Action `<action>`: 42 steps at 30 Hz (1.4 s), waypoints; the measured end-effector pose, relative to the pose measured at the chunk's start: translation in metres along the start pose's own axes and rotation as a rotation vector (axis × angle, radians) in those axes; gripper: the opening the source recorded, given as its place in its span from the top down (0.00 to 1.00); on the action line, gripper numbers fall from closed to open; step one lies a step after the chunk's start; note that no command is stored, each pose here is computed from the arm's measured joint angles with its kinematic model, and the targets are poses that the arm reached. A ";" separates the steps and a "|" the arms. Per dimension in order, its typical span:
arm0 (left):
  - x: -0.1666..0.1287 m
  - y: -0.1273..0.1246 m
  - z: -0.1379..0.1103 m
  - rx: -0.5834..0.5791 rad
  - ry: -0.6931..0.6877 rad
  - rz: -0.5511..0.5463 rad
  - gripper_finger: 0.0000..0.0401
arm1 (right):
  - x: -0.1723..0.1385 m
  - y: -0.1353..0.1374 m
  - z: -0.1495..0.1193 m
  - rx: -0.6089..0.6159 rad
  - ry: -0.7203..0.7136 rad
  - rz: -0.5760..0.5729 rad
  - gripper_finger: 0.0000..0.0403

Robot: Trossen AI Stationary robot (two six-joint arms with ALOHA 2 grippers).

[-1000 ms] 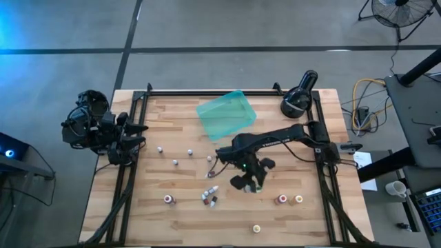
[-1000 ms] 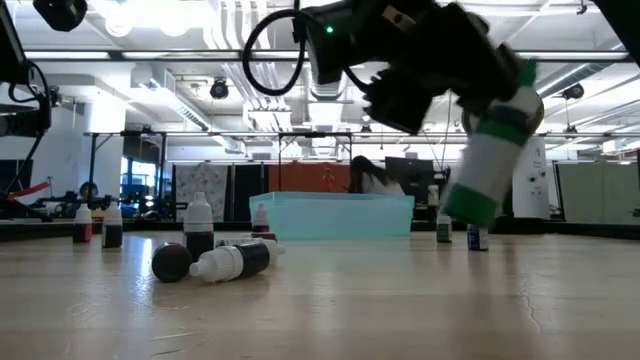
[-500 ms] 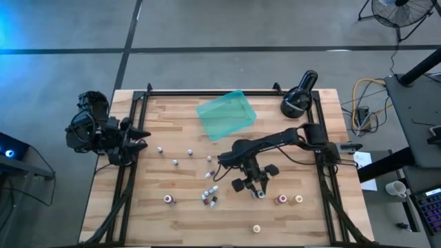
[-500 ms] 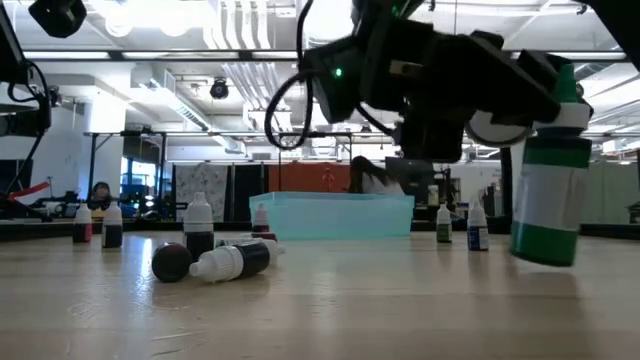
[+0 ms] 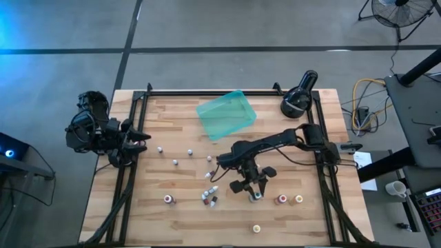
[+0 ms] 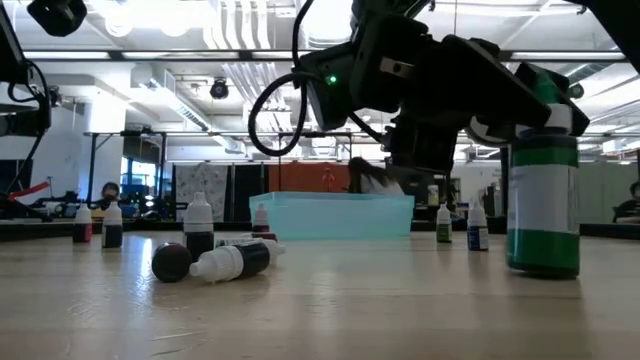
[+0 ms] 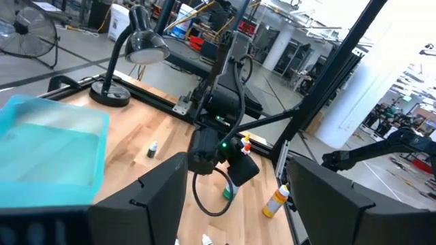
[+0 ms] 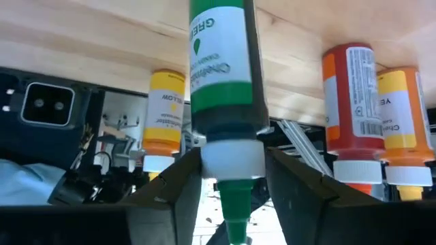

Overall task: Pick & Place food coloring
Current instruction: Adjust the orange small food coloring bottle, then adjust the green big food coloring bottle

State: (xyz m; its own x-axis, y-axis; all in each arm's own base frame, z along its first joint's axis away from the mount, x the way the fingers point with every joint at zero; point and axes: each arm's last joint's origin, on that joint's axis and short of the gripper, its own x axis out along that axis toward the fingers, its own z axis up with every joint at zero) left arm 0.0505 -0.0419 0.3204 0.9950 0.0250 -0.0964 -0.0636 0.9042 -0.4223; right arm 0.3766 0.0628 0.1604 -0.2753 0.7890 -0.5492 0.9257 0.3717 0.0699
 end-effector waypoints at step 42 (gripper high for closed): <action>0.000 0.000 0.000 0.000 0.000 0.000 0.44 | -0.051 0.098 -0.038 -1.511 -1.227 -0.400 0.54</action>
State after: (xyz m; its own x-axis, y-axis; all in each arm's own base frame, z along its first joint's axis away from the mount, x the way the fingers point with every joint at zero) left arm 0.0505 -0.0419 0.3202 0.9950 0.0252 -0.0966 -0.0639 0.9044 -0.4219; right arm 0.4718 0.0776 0.2266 0.5302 0.1167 -0.8398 -0.2454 0.9692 -0.0203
